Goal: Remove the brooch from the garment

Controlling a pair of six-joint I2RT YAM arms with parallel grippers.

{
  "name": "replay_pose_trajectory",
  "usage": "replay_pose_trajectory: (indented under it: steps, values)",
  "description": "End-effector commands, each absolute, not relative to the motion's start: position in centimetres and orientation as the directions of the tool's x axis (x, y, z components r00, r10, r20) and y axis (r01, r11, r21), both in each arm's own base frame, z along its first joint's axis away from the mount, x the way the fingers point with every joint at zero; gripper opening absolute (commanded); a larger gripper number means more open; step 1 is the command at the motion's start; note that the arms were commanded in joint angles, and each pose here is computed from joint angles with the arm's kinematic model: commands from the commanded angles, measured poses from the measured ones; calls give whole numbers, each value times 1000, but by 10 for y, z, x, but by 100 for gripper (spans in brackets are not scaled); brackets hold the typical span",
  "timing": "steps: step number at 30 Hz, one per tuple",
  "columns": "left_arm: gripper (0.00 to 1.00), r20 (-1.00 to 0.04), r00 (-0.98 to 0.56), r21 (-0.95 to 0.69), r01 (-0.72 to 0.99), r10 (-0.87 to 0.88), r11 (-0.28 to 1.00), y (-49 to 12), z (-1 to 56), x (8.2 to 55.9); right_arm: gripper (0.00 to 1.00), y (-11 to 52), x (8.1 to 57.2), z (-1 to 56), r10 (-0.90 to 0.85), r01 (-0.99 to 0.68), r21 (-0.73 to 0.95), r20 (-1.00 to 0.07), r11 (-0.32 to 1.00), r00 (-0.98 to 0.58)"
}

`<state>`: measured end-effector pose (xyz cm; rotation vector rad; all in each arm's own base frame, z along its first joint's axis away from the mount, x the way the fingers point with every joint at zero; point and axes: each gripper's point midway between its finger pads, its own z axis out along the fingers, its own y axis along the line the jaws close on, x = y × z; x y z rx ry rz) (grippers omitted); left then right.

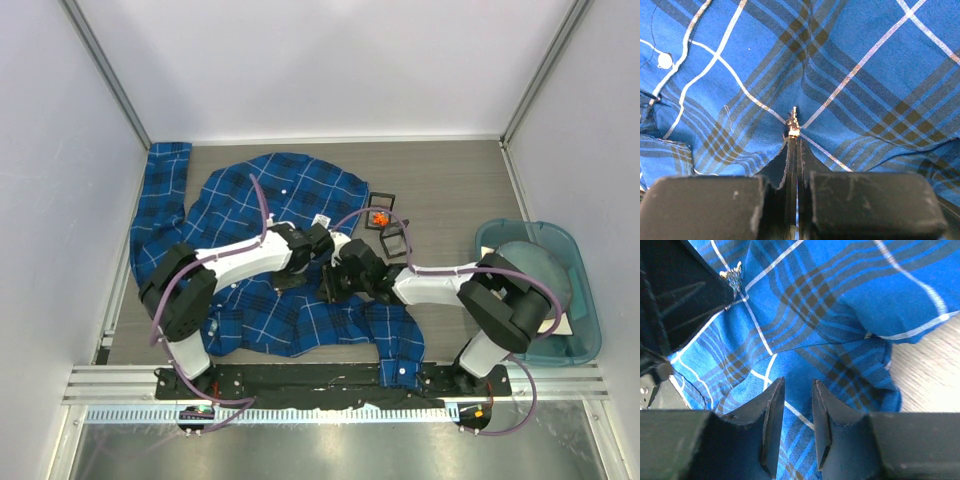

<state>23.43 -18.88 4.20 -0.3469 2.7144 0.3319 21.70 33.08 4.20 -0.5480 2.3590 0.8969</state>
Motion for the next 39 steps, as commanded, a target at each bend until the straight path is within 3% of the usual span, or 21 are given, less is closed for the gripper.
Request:
replay_pose_trajectory:
  steps: [1,6,15,23,33,39]
  values:
    - [0,-463,-848,100,-340,-259,935,-187,62,237,34,358,214,57,-160,-589,517,-652,621,-741]
    - [0,-455,-816,-21,-391,-357,920,-186,66,234,34,368,209,62,-162,-616,532,-666,581,-728]
    - [0,-259,-800,-316,-459,-541,830,-194,51,221,34,382,203,61,-181,-640,540,-670,547,-720]
    - [0,-183,-739,-551,-469,-648,691,-202,54,231,34,388,201,64,-178,-650,545,-678,529,-713]
    - [0,-106,-725,-544,-531,-681,650,-192,52,218,35,398,199,72,-196,-696,531,-709,484,-677]
    - [0,-162,-768,-493,-481,-620,725,-190,61,224,39,404,196,75,-202,-713,514,-725,477,-658]
